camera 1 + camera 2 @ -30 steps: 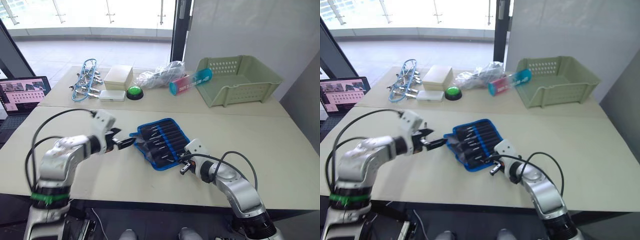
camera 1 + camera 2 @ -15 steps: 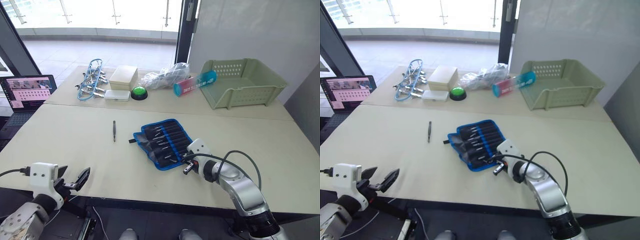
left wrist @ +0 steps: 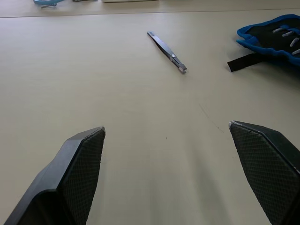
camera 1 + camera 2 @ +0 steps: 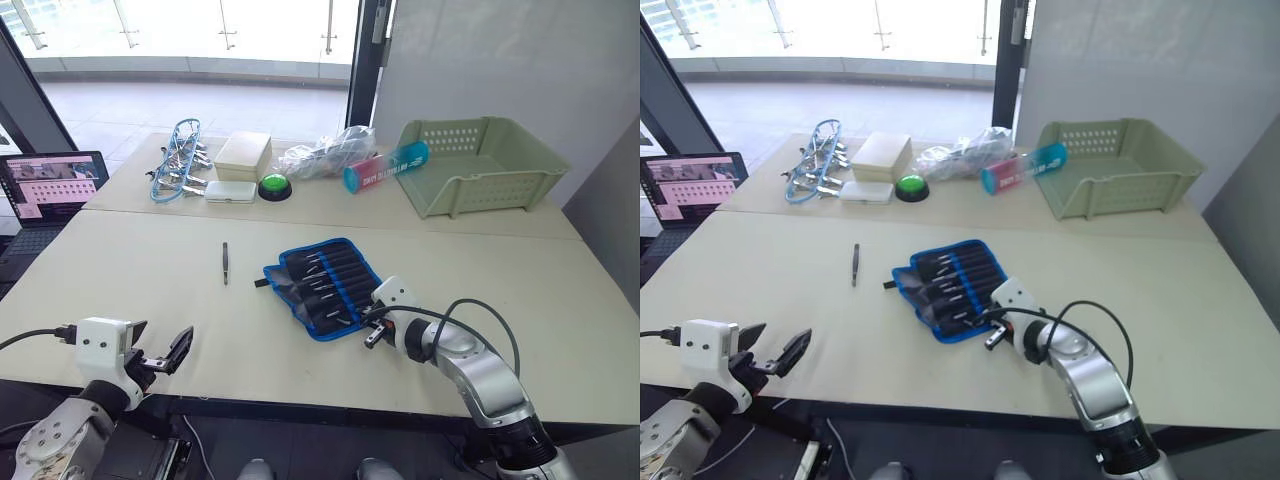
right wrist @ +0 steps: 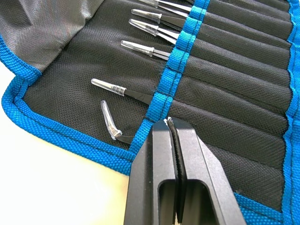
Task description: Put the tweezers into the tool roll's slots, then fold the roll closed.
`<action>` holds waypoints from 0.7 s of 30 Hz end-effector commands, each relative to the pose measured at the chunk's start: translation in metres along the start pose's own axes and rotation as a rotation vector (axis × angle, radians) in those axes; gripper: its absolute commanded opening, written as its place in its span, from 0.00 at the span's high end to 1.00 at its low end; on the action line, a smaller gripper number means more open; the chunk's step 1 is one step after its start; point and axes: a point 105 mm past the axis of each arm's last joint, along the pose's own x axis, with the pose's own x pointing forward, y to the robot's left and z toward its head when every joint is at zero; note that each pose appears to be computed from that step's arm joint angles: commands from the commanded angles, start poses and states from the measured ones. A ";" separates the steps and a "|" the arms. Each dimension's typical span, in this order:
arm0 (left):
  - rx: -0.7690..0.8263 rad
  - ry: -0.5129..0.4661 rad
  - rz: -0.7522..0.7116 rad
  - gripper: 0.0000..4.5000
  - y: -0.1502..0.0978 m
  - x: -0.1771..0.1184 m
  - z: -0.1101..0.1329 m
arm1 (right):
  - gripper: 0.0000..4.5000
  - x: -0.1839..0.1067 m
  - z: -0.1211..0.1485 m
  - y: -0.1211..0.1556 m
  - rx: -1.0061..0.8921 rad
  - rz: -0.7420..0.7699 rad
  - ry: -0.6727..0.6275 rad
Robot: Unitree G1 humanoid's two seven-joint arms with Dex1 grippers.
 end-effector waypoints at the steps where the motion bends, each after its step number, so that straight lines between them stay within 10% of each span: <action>1: 0.022 0.025 0.037 0.00 -0.001 0.022 -0.005 | 1.00 0.002 -0.030 0.007 0.053 0.018 0.106; 21: -0.007 0.095 0.014 0.00 -0.040 0.132 -0.022 | 1.00 -0.003 -0.026 -0.004 0.064 -0.045 0.092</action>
